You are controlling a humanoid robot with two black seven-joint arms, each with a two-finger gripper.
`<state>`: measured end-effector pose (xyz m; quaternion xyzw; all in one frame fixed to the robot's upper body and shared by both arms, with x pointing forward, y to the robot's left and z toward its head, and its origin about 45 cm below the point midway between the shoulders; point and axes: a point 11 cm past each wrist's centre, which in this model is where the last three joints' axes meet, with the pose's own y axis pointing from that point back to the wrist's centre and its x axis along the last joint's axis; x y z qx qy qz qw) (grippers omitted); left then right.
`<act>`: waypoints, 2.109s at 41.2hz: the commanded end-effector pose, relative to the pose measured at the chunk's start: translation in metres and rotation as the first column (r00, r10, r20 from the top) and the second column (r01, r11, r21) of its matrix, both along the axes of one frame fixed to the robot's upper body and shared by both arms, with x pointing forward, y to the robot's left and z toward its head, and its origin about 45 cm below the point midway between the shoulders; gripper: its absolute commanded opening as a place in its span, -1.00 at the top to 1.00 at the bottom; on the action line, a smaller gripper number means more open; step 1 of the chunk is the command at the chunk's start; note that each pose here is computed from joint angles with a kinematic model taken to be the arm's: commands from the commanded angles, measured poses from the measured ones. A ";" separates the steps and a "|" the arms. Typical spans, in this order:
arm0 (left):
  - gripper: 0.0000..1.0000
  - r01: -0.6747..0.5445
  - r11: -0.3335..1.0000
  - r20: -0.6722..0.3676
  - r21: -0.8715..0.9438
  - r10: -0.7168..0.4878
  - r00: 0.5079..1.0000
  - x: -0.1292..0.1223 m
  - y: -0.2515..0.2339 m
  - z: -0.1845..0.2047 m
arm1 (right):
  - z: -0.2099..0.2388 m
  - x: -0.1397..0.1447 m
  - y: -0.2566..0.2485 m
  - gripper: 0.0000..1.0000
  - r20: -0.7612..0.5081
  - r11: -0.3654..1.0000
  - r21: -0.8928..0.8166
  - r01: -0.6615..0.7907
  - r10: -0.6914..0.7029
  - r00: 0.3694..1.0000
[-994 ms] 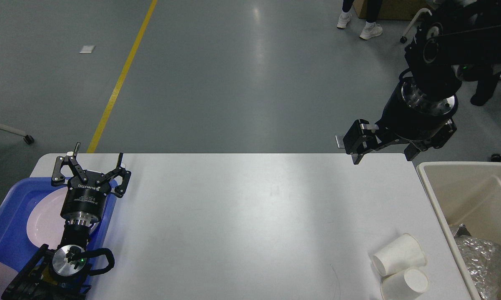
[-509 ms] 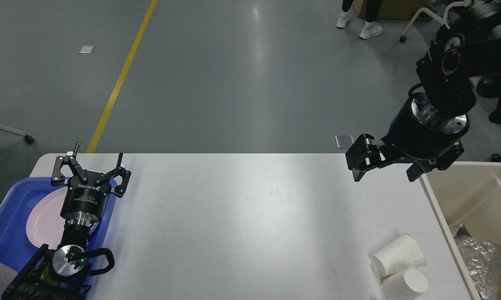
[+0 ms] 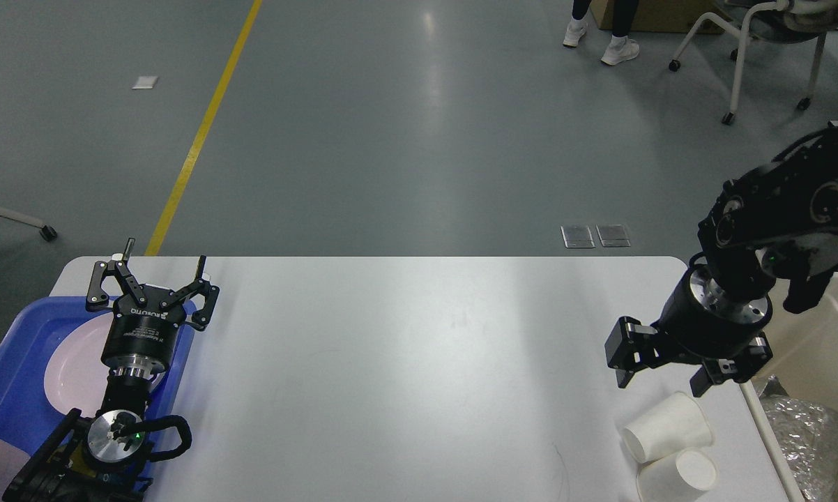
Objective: Tidy desktop
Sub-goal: 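Move the right gripper over the white paper cup nearest the bin, then lower the right gripper onto the paper cup and grasp it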
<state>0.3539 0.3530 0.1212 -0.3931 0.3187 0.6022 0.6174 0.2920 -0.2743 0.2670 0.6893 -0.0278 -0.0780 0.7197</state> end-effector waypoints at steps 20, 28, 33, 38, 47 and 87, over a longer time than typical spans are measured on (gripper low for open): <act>-0.93 0.000 1.000 0.000 0.000 0.000 1.000 0.000 0.000 0.000 | -0.097 -0.044 -0.066 -0.74 0.019 0.988 -0.088 0.123 -0.122 0.992; -0.93 0.000 1.000 0.000 0.000 0.000 1.000 0.000 0.000 0.000 | -0.106 -0.050 -0.084 -0.74 0.040 0.984 -0.118 0.135 -0.131 0.991; -0.93 0.000 1.000 0.000 0.000 0.000 1.000 0.000 0.000 0.000 | -0.115 -0.052 -0.087 -0.74 0.044 0.983 -0.119 0.143 -0.139 0.989; -0.93 0.000 1.000 0.000 0.000 0.000 1.000 0.000 0.000 0.000 | -0.119 -0.053 -0.087 -0.74 0.047 0.982 -0.120 0.143 -0.138 0.989; -0.93 0.001 1.000 0.001 0.000 -0.001 1.000 0.000 0.000 0.000 | -0.119 -0.049 -0.081 -0.74 0.062 0.982 -0.097 0.161 -0.155 0.986; -0.93 0.000 1.000 0.000 0.000 0.000 1.000 0.000 0.000 0.000 | -0.111 -0.048 -0.081 -0.77 0.054 0.979 -0.080 0.187 -0.183 0.982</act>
